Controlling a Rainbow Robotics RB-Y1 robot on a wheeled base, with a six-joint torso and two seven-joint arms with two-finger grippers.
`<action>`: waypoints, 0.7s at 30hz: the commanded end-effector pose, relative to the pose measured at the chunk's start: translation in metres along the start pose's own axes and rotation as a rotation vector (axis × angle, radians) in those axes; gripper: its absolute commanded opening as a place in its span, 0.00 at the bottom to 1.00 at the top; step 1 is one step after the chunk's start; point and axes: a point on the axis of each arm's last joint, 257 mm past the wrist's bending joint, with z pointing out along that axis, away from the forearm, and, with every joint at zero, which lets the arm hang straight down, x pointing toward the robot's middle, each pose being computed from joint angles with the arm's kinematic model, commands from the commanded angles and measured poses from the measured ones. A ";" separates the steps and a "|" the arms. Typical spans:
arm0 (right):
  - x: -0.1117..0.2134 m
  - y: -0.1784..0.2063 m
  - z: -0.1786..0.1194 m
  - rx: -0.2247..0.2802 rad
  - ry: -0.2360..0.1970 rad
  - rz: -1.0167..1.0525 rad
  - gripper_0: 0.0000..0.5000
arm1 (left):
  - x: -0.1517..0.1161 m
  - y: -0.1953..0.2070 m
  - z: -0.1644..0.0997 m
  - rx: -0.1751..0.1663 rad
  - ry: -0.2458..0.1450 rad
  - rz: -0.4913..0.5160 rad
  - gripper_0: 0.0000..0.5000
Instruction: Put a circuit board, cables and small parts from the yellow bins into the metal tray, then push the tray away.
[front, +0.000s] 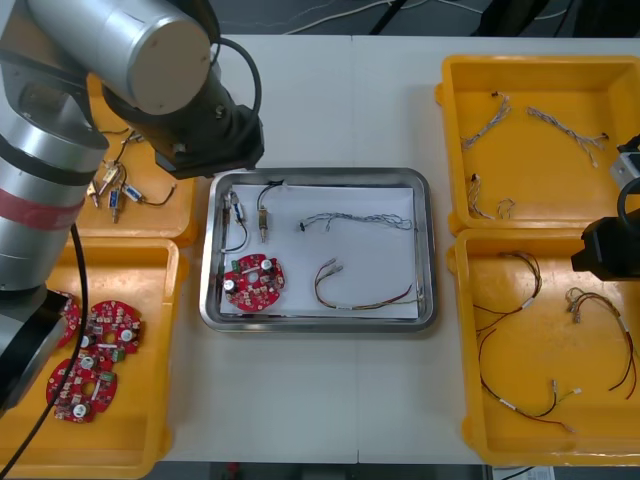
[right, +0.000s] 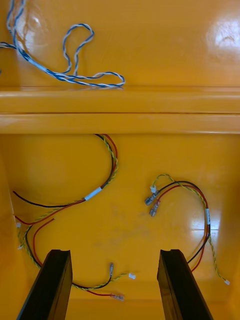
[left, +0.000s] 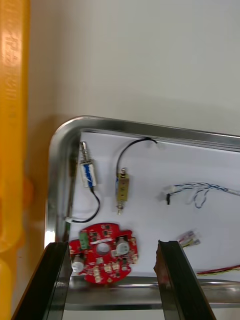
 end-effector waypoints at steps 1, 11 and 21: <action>-0.014 0.037 -0.008 0.003 -0.044 -0.070 1.00 | -0.035 0.028 -0.035 -0.034 -0.081 0.113 1.00; -0.012 0.104 -0.008 -0.057 -0.049 -0.234 1.00 | -0.048 0.100 -0.049 -0.082 -0.070 0.162 1.00; -0.007 0.179 -0.004 -0.099 -0.063 -0.499 1.00 | -0.046 0.176 -0.062 -0.124 -0.047 0.132 1.00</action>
